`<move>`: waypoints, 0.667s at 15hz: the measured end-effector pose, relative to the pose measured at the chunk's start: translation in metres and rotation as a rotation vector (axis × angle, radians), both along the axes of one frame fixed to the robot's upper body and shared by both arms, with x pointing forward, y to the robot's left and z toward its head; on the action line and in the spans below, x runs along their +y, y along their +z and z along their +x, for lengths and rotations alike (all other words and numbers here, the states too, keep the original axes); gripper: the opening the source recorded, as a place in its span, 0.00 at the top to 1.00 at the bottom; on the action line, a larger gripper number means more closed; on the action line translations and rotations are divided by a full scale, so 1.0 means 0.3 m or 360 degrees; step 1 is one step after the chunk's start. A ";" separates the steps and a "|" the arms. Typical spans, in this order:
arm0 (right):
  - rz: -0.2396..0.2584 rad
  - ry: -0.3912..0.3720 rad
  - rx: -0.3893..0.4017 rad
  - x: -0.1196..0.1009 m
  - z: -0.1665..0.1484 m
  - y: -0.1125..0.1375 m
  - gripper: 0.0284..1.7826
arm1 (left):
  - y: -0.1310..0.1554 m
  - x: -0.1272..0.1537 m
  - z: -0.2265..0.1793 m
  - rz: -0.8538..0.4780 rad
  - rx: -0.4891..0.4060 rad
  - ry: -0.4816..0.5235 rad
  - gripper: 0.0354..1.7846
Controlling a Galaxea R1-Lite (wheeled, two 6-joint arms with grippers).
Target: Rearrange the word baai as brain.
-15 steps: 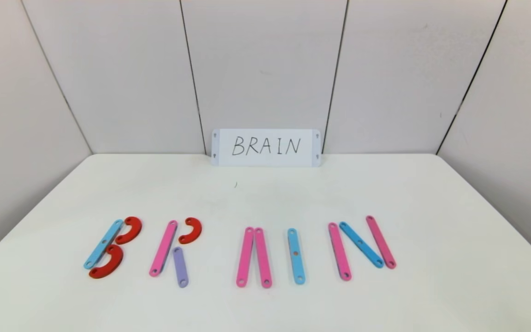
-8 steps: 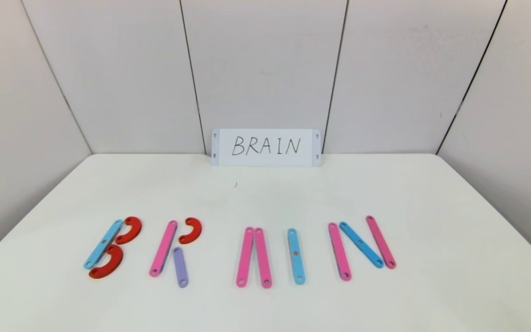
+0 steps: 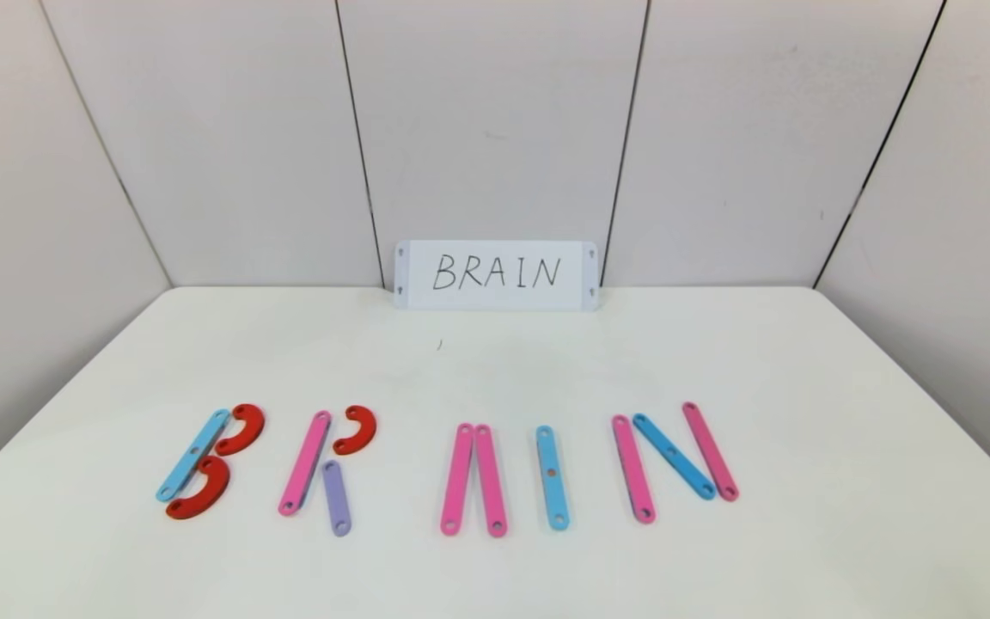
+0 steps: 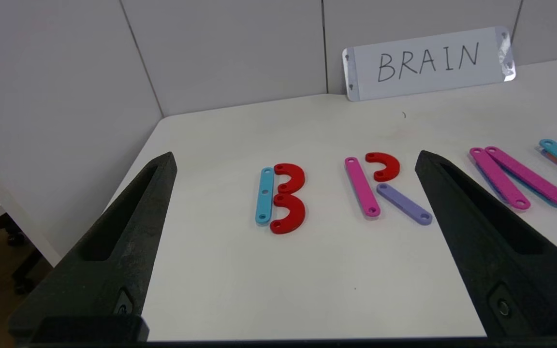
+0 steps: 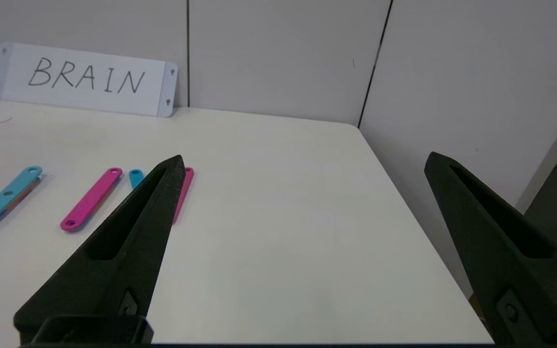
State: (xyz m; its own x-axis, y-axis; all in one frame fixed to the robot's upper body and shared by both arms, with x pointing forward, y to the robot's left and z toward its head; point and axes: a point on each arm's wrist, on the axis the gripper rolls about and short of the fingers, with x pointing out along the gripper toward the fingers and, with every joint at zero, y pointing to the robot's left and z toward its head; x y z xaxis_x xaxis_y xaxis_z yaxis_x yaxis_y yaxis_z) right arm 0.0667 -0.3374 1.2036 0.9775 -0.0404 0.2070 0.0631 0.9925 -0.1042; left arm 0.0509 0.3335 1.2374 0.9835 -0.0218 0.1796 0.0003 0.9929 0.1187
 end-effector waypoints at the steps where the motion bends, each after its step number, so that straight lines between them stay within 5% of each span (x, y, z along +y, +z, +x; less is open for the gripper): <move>1: 0.0005 -0.0021 0.0060 -0.001 0.002 -0.013 0.03 | -0.034 0.001 0.016 0.0011 0.0010 0.0017 0.03; 7: 0.0069 0.0062 0.0326 0.003 0.008 -0.070 0.03 | -0.167 0.000 0.060 0.0025 0.0230 0.0004 0.03; 10: 0.0154 0.0062 0.0329 0.002 0.008 -0.071 0.03 | -0.183 0.000 0.061 0.0018 0.0293 0.0001 0.03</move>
